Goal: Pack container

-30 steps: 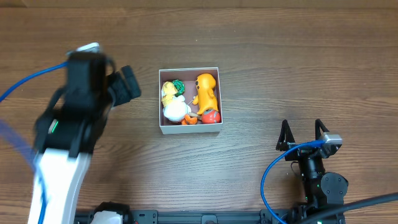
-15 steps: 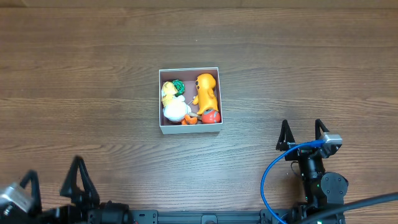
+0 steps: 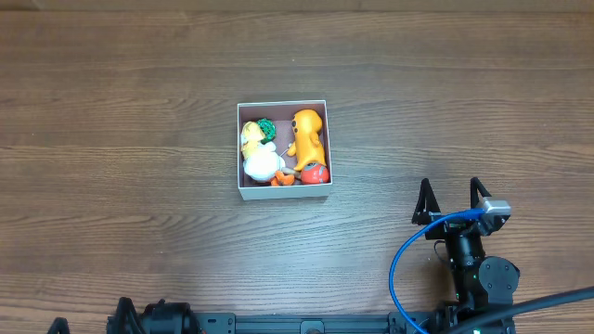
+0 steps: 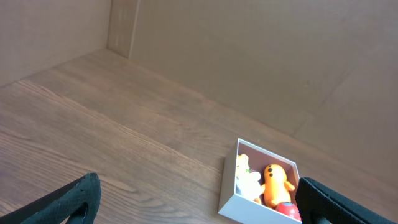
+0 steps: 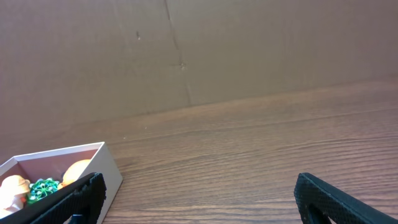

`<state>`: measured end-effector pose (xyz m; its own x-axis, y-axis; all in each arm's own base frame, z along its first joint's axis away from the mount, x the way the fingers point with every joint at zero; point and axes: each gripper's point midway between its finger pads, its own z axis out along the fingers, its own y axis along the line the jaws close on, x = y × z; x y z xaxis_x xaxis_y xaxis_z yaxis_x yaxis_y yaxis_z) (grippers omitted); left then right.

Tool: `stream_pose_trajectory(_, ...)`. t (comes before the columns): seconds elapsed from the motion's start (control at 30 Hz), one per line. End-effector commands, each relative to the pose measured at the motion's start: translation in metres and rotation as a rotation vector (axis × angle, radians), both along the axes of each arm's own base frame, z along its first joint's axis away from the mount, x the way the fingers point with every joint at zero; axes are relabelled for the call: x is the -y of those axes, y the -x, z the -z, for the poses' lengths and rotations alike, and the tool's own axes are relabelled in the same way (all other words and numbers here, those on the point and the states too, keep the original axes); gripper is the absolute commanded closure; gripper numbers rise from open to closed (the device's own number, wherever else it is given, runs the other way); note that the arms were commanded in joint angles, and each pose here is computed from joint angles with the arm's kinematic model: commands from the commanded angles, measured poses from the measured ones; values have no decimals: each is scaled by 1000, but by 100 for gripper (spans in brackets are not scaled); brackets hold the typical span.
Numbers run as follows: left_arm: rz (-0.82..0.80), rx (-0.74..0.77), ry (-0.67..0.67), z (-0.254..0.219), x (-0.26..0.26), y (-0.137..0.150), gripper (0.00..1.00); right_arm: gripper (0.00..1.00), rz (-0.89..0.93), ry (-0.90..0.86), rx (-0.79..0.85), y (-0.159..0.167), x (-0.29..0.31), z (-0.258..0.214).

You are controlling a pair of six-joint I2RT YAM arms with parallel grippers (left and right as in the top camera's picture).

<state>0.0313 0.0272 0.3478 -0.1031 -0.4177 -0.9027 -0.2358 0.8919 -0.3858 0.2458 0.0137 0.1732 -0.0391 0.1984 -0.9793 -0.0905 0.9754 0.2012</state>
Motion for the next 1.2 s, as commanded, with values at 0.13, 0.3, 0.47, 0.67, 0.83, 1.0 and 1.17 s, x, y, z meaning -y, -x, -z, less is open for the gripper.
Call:
stream_pose_trajectory(0.13, 51, -22, 10, 38, 11, -12, 0, 0, 10, 7, 9, 0, 2, 1)
stream_pose_trajectory(0.3, 66, -6, 13, 43, 13, -45, 0, 0, 10, 7, 9, 0, 2, 1)
stream_pose_trajectory(0.47, 68, 21, -3, 60, 10, -98, 0, 0, 9, 7, 9, 0, 2, 1)
stream_pose_trajectory(0.67, 76, 100, -8, 96, 9, -164, 0, 0, 9, 7, 9, 0, 2, 1)
stream_pose_trajectory(0.83, 76, 169, -15, 117, 8, -191, 0, 0, 10, 7, 9, 0, 2, 1)
stream_pose_trajectory(1.0, 89, 95, -99, 155, 8, -201, 0, 0, 10, 7, 9, 0, 2, 1)
stream_pose_trajectory(1.17, 102, 32, -161, 184, 7, -206, 0, 0, 10, 7, 9, 0, 2, 1)
